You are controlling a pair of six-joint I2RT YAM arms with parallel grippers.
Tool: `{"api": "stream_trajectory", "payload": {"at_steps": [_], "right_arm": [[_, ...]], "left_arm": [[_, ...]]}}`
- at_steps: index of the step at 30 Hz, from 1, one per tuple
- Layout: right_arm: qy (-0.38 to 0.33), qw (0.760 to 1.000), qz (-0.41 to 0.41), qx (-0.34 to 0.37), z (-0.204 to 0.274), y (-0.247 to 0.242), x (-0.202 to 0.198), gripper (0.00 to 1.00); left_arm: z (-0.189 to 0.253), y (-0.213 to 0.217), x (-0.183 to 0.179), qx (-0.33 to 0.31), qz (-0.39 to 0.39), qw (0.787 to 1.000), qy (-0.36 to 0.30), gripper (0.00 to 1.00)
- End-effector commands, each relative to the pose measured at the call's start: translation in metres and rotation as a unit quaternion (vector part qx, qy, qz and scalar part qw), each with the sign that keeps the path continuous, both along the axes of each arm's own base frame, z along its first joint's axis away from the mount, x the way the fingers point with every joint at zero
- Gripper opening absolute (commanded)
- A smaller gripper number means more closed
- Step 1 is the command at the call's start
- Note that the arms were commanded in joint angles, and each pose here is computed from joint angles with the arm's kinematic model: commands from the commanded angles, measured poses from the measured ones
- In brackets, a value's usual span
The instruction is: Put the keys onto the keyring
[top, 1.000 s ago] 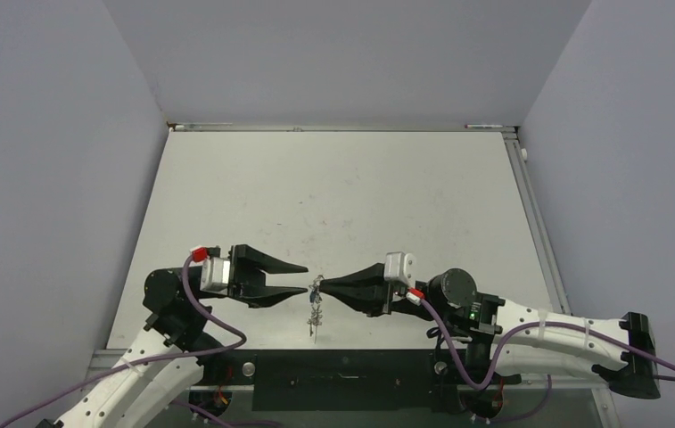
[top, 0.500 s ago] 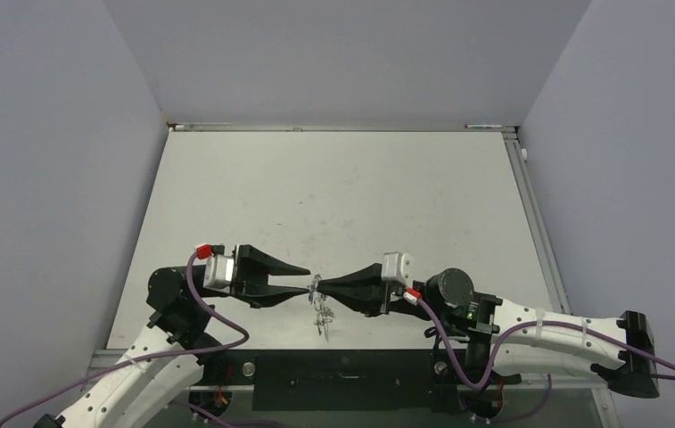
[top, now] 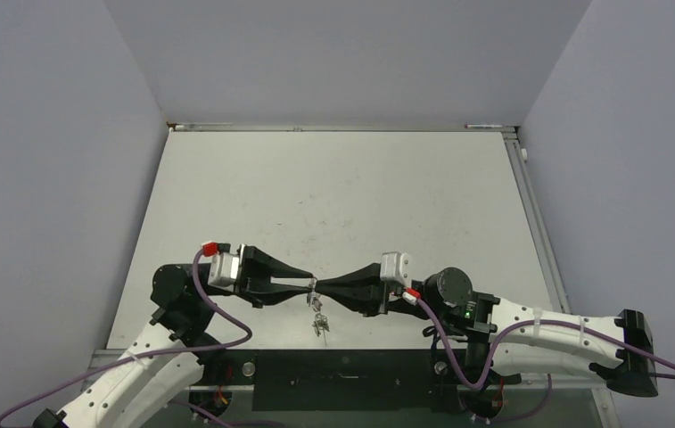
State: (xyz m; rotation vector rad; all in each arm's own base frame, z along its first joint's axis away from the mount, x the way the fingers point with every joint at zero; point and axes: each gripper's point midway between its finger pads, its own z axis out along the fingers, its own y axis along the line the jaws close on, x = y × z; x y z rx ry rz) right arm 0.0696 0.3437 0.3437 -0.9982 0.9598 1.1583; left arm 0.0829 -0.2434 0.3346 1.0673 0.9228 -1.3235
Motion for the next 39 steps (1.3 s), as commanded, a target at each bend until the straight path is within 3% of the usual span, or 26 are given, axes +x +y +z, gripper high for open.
{"api": "stream_trajectory", "payload": {"at_steps": [1,8,16,22,25,34,39], "right_arm": [[-0.024,0.996,0.02,0.079,0.055,-0.007,-0.011,0.05],[-0.024,0.996,0.023,0.079,0.054,-0.006,-0.012,0.05],[-0.007,0.998,-0.004,0.061,0.046,-0.011,-0.003,0.09],[0.006,0.998,-0.055,0.015,0.045,-0.029,0.01,0.42],[0.014,0.995,-0.097,-0.013,0.044,-0.042,0.022,0.51],[0.042,0.966,-0.182,-0.178,0.004,-0.039,0.054,0.54],[0.059,0.958,-0.158,-0.231,-0.029,-0.021,0.05,0.59]], "left_arm": [[0.005,-0.001,-0.005,-0.004,-0.015,1.0,-0.006,0.24],[0.006,0.0,-0.009,-0.006,-0.019,1.0,-0.012,0.0],[0.002,0.002,0.009,0.02,0.042,0.999,-0.007,0.0],[-0.002,0.007,0.021,0.034,0.086,0.996,-0.018,0.0],[-0.006,0.009,0.026,0.046,0.103,0.993,-0.02,0.0],[-0.023,0.014,0.041,0.09,0.148,0.985,-0.031,0.0],[-0.026,0.017,0.045,0.095,0.163,0.981,-0.034,0.0]]}}
